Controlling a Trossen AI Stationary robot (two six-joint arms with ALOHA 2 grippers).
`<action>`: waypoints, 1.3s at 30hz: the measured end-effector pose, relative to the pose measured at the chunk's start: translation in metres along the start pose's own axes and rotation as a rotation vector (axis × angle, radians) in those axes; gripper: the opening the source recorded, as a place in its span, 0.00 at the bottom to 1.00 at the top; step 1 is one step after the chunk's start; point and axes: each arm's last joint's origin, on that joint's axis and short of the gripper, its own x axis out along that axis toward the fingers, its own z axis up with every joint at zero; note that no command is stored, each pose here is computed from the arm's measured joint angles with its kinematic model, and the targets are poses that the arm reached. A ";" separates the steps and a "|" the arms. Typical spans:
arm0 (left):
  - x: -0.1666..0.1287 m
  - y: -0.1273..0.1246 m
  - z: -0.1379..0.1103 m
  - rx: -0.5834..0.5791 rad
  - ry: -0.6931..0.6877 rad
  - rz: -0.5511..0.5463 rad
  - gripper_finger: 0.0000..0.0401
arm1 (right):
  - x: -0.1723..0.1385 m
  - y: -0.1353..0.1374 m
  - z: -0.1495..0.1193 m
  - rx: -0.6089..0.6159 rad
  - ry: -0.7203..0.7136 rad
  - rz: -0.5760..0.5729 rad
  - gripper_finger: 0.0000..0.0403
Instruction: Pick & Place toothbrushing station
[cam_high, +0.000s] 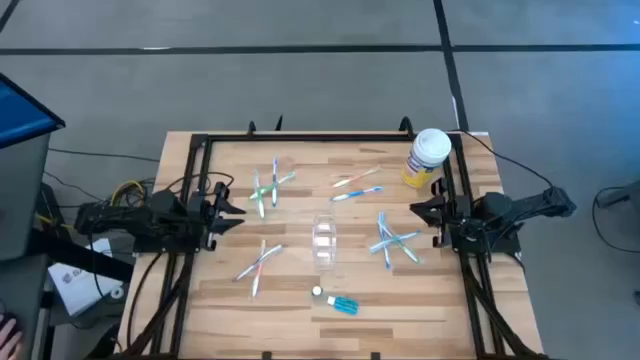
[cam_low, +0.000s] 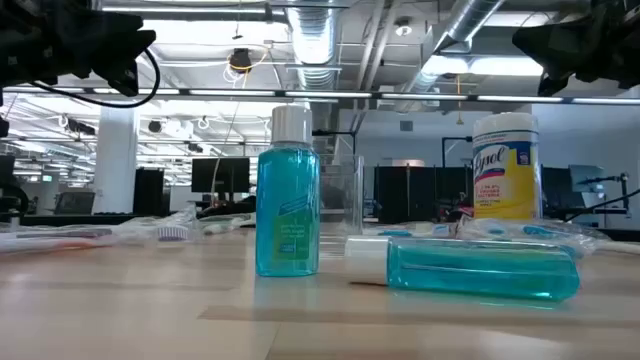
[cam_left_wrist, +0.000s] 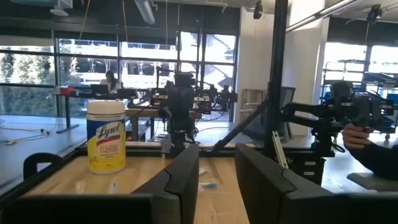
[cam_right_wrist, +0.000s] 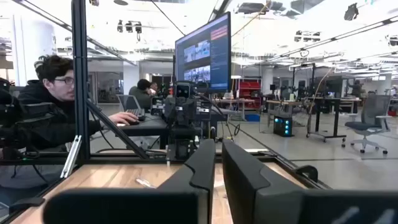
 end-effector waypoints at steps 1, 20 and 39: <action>0.000 0.000 0.000 0.000 -0.001 0.000 0.25 | 0.000 0.000 0.000 0.000 0.000 0.000 0.05; 0.000 0.001 0.002 0.291 -0.013 0.041 0.25 | 0.000 0.000 -0.001 -0.003 0.008 0.002 0.06; 0.001 0.011 0.005 0.040 -0.059 0.383 0.25 | 0.000 0.000 0.000 0.056 0.004 0.001 0.04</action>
